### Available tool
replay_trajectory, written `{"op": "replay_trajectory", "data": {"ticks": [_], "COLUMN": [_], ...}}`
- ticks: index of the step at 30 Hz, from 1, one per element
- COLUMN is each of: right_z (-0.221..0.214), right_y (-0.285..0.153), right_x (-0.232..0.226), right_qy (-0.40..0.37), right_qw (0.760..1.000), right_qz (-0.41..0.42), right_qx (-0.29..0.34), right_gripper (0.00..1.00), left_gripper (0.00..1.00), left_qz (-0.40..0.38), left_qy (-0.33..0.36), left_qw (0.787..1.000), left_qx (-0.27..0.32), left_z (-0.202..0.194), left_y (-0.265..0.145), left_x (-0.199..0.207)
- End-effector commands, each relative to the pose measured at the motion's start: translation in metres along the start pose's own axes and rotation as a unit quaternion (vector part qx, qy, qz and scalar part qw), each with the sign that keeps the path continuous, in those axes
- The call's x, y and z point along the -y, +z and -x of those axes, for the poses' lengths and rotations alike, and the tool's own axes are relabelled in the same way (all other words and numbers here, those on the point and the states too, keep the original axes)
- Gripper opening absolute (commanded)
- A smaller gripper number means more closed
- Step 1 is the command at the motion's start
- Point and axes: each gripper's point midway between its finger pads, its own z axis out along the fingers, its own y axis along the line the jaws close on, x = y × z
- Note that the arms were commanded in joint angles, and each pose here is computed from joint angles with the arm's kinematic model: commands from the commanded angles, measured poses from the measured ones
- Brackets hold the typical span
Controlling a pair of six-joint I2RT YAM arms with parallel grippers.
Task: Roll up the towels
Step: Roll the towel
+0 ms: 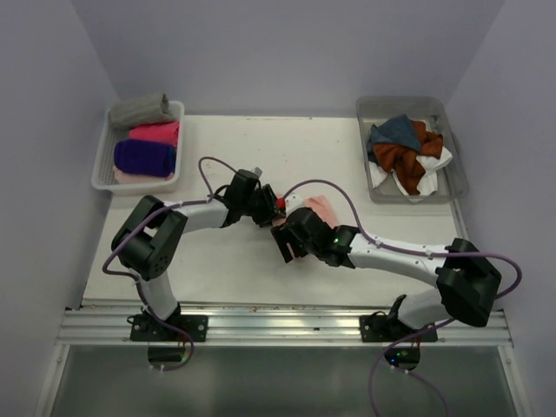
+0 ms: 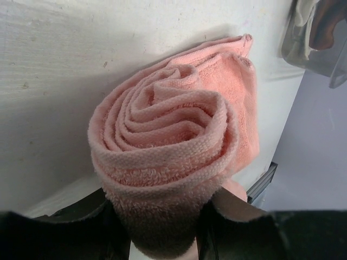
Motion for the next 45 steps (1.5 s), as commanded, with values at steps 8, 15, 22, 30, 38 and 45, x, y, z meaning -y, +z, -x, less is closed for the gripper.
{"op": "replay_trajectory", "data": {"ticks": [8, 15, 22, 30, 38, 45], "right_z": [0.033, 0.03, 0.008, 0.022, 0.05, 0.07], "right_y": [-0.025, 0.003, 0.035, 0.044, 0.037, 0.023], "right_x": [0.015, 0.002, 0.008, 0.004, -0.058, -0.074], "right_qy": [-0.246, -0.293, -0.305, -0.223, -0.121, 0.011], "right_qw": [0.945, 0.928, 0.921, 0.958, 0.992, 0.99], "right_qz": [-0.218, -0.23, -0.244, -0.182, 0.013, 0.134], "right_qx": [0.01, 0.007, -0.009, 0.009, 0.039, 0.037], "right_gripper": [0.8, 0.79, 0.65, 0.05, 0.02, 0.02], "left_gripper": [0.42, 0.42, 0.43, 0.64, 1.0, 1.0], "left_qz": [0.058, 0.071, 0.072, 0.065, 0.053, 0.057], "left_qy": [-0.003, -0.007, -0.001, -0.014, -0.022, -0.005], "left_qw": [0.998, 0.997, 0.997, 0.998, 0.995, 0.992], "left_qx": [0.01, 0.006, 0.003, 0.015, 0.084, 0.111], "left_z": [0.01, 0.01, 0.011, 0.014, 0.042, 0.05], "left_y": [-0.01, -0.014, -0.021, -0.046, -0.112, -0.138], "left_x": [-0.005, -0.005, -0.001, -0.008, -0.016, -0.009]}}
